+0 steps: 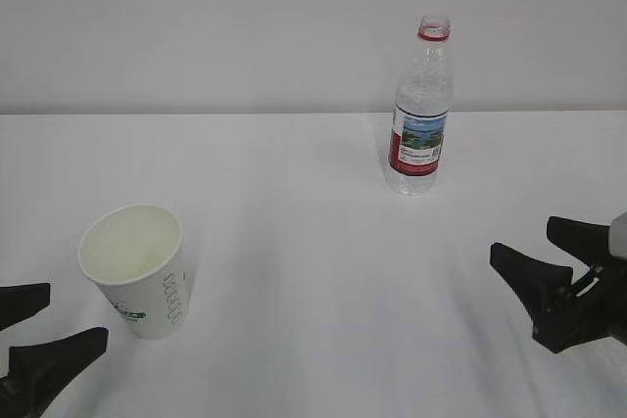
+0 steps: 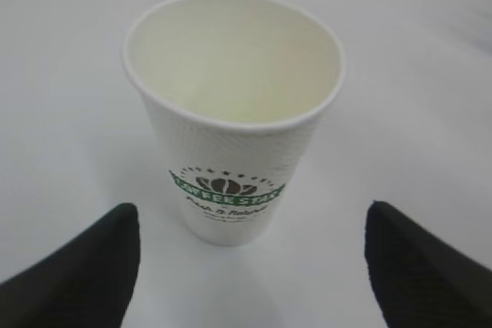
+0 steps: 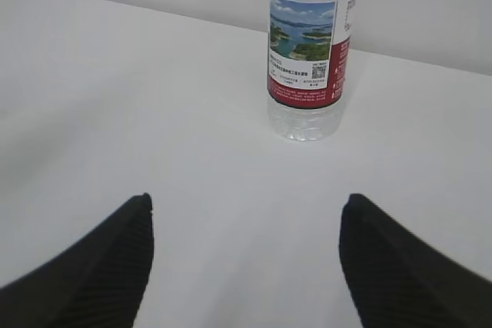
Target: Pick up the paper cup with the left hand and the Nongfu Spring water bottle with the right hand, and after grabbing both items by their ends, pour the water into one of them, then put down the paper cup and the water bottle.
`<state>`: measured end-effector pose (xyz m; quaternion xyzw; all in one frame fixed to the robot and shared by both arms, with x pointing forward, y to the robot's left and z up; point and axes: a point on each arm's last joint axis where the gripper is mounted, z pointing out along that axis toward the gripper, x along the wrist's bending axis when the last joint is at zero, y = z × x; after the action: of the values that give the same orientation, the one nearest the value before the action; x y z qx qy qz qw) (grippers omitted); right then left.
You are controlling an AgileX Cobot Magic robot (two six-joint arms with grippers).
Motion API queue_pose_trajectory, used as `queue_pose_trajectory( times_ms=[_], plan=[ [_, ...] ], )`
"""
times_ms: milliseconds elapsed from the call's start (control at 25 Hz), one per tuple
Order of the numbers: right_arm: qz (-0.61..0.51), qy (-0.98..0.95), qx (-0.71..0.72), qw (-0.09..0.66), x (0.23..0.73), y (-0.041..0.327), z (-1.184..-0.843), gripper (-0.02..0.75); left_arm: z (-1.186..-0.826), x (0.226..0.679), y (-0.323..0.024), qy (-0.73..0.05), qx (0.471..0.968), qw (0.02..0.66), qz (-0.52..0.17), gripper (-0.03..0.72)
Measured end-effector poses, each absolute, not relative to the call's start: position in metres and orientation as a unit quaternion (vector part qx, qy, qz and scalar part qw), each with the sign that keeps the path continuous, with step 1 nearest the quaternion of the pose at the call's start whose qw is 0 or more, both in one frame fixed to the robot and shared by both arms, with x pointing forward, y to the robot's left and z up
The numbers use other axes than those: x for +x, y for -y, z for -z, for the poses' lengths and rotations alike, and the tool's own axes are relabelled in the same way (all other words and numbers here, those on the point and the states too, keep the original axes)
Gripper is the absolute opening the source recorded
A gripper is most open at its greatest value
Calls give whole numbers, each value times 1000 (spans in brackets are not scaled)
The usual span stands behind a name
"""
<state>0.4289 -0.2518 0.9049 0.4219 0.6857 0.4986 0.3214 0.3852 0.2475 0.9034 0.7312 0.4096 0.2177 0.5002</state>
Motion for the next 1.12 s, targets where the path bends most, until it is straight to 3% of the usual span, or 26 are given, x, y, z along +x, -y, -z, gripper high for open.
queue_pose_trajectory(
  times_ms=[680, 1120],
  plan=[
    [-499, -686, 421, 321, 429, 252, -905, 568, -866, 408, -247, -425, 749, 472, -190, 690],
    [-499, -686, 420, 322, 429, 252, -905, 568, -864, 423, -246, -405, 753, 476, -206, 690]
  ],
)
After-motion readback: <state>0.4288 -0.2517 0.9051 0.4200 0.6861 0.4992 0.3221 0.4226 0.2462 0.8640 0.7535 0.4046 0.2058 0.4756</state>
